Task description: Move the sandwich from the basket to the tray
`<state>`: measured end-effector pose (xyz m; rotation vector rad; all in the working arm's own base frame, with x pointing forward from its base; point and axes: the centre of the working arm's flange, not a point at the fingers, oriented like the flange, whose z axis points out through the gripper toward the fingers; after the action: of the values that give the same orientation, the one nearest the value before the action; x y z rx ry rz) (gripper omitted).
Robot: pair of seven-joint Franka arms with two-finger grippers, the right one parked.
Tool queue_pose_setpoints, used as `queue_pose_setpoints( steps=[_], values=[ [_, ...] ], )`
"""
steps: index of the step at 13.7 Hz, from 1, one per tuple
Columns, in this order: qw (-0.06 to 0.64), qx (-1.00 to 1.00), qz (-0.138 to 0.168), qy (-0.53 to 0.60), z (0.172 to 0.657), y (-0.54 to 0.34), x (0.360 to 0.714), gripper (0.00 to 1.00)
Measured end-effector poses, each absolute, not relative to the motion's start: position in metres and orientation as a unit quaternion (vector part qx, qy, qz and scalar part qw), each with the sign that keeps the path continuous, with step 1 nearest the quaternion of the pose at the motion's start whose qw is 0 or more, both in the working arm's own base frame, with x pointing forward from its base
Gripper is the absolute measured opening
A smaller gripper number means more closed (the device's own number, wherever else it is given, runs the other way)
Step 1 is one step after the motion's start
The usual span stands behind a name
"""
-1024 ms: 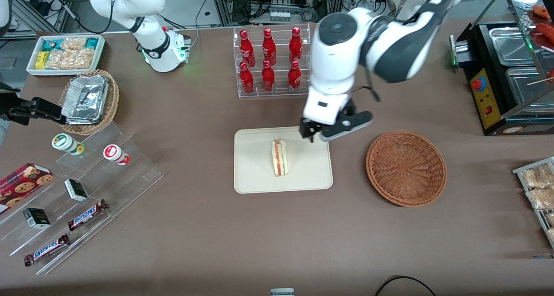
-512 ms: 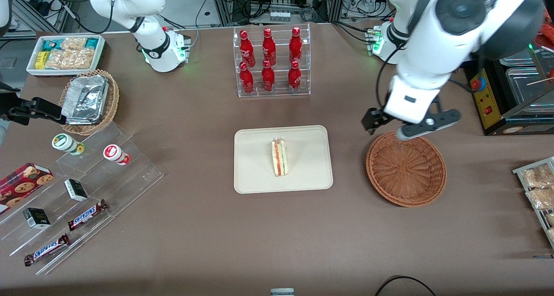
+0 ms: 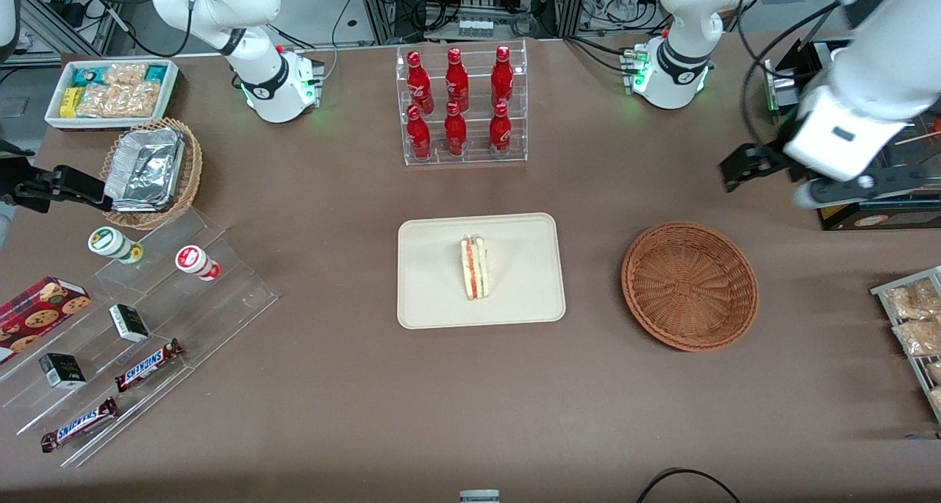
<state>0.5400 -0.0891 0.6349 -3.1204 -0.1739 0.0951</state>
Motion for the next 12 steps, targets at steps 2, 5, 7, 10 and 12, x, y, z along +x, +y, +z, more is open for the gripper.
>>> queue_pose_setpoints(
  steps=[2,5,7,10,12],
  values=[
    [0.004,-0.999,0.035,-0.039,0.643,-0.053,0.536,1.00],
    [0.001,-0.999,0.040,-0.025,0.646,-0.026,0.534,1.00],
    [0.000,-0.999,0.038,-0.025,0.647,-0.020,0.534,1.00],
    [0.000,-0.999,0.030,-0.021,0.651,-0.023,0.540,1.00],
    [-0.001,-1.000,0.020,-0.021,0.653,-0.023,0.547,1.00]
  ],
)
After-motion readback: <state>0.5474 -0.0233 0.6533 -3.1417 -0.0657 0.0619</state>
